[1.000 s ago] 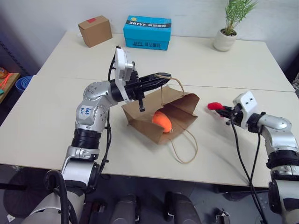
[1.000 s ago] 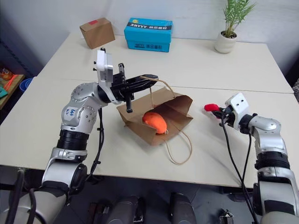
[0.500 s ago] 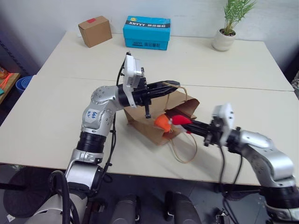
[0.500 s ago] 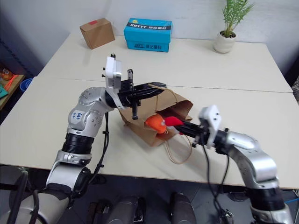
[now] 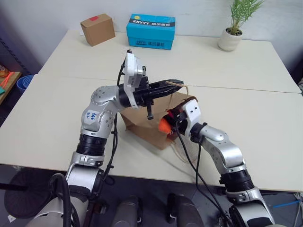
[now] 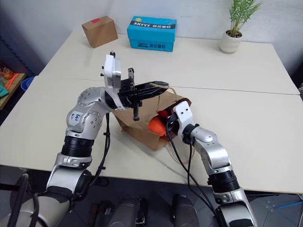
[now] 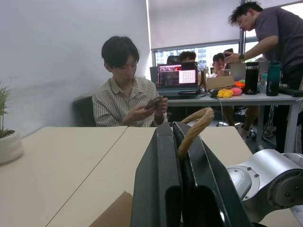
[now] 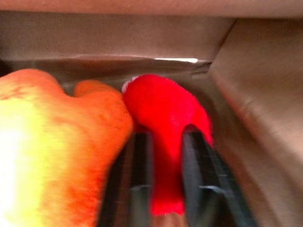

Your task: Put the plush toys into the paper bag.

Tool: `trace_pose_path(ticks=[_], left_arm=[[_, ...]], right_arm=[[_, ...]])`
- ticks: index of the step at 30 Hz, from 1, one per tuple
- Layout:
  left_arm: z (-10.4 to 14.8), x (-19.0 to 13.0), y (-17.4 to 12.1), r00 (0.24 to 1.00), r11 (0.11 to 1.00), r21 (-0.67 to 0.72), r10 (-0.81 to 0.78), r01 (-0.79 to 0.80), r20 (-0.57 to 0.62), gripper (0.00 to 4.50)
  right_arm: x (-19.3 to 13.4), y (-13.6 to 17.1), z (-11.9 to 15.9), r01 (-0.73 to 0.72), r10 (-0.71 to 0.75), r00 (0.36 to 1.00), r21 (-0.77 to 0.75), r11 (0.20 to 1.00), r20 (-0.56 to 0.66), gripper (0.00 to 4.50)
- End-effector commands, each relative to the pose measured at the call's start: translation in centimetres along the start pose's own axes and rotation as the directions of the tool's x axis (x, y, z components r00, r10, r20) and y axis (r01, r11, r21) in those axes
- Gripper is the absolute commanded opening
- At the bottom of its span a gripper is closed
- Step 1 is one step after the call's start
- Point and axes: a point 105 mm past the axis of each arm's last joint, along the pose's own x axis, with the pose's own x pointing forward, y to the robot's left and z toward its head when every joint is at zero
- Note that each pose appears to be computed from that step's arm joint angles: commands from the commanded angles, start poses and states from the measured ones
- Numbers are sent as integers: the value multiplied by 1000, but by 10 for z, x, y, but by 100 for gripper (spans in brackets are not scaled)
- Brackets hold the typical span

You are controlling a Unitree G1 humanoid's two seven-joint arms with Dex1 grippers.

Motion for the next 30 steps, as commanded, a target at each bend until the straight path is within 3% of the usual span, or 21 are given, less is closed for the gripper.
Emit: trace_pose_path(ticks=[1, 4, 7, 11, 16, 19, 25, 29, 30], left_arm=[[10, -6, 3, 999, 999, 39, 19, -21, 28, 0], [10, -12, 6, 998, 997, 46, 53, -54, 30, 0], [9, -14, 5, 998, 997, 47, 61, -62, 32, 0], [9, -15, 0, 998, 997, 48, 61, -62, 33, 0], [7, -12, -3, 998, 997, 45, 59, -61, 31, 0], [6, -10, -5, 998, 997, 44, 57, -58, 31, 0], [5, -10, -3, 998, 997, 47, 63, -64, 29, 0], [5, -9, 0, 998, 996, 61, 58, -60, 31, 0], [7, -8, 3, 997, 996, 65, 61, -64, 38, 0]], right_arm=[[-18, -2, 24, -30, 33, 996, -33, 999, 77, 239], [-52, 2, 38, -127, 126, 984, 2, 992, 129, 338], [-78, -2, 33, -176, 168, 982, 89, 980, 89, 432], [-104, -20, 4, -140, 163, 979, 179, 974, -121, 432], [-103, -18, -28, -116, 197, 931, 262, 958, -307, 432], [-97, -9, -33, -147, 254, 911, 319, 936, -324, 374], [-95, 11, -19, -233, 366, 899, 442, 866, -243, 167], [-106, 17, 2, -277, 397, 910, 532, 800, -123, 14], [-111, 19, 11, -301, 410, 908, 539, 787, -90, 3]])
